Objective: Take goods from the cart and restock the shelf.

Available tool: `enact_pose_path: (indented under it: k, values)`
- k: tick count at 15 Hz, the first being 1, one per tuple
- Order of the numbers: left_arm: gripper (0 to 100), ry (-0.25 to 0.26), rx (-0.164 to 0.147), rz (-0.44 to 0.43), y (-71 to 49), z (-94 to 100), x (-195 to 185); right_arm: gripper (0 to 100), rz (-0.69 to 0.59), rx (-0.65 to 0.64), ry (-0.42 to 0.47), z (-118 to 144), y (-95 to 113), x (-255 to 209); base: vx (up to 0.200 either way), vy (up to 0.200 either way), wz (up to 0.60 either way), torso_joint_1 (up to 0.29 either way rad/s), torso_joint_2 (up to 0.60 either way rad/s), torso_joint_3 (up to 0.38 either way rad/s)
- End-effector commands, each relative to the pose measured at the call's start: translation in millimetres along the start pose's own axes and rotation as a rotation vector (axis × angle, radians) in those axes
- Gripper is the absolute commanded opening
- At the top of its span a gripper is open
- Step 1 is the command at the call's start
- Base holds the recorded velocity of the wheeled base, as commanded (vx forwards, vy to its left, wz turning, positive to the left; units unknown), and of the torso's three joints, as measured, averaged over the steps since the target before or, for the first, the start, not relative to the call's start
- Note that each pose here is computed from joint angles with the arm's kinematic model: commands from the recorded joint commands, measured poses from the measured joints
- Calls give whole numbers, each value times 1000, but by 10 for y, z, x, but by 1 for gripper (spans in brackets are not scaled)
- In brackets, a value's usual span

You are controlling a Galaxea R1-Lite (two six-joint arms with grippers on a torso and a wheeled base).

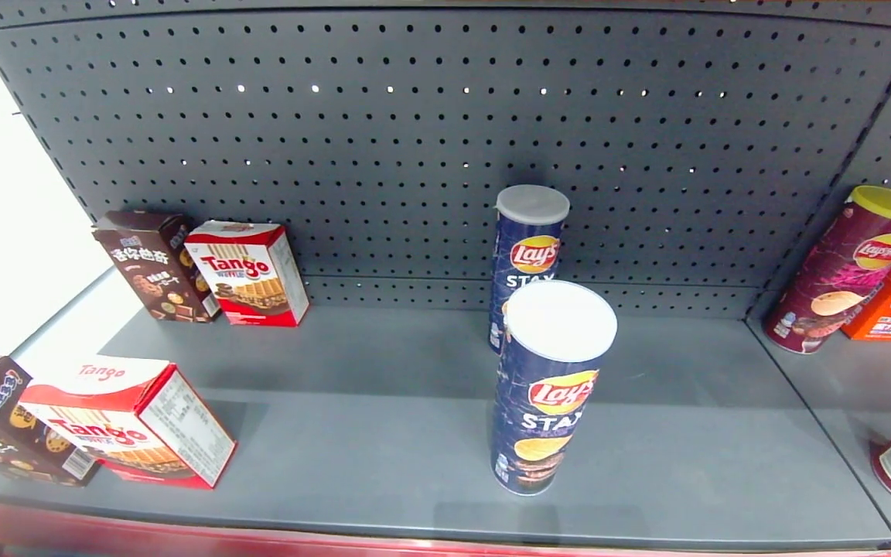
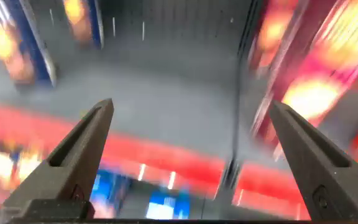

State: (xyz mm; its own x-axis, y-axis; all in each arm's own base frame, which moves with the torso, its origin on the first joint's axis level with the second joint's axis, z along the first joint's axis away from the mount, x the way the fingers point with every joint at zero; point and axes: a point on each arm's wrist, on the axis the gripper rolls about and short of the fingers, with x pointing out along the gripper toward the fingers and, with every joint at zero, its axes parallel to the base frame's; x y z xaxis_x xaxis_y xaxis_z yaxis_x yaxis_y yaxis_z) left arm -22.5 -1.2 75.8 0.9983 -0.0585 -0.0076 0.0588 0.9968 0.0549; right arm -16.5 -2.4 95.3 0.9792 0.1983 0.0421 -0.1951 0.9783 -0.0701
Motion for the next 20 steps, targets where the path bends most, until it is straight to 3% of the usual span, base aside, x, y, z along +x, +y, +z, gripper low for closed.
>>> enact_pose_path:
  k: [1, 5, 7, 20]
  values:
    - [100, 0, 0, 0, 0, 0, 0, 100, -1, 3, 55, -98, 6, 11, 0, 0, 0, 0, 0, 0]
    - [100, 2, 4, 5, 1, -3, 2, 100, 5, 26, 145, -185, 12, 2, 0, 0, 0, 0, 0, 0]
    - [100, 0, 5, 6, 1, -3, 1, 100, -2, 77, 140, -183, 11, 4, 0, 0, 0, 0, 0, 0]
    - [100, 0, -6, 6, 1, 0, 0, 100, 0, 75, 140, -180, 12, 3, 0, 0, 0, 0, 0, 0]
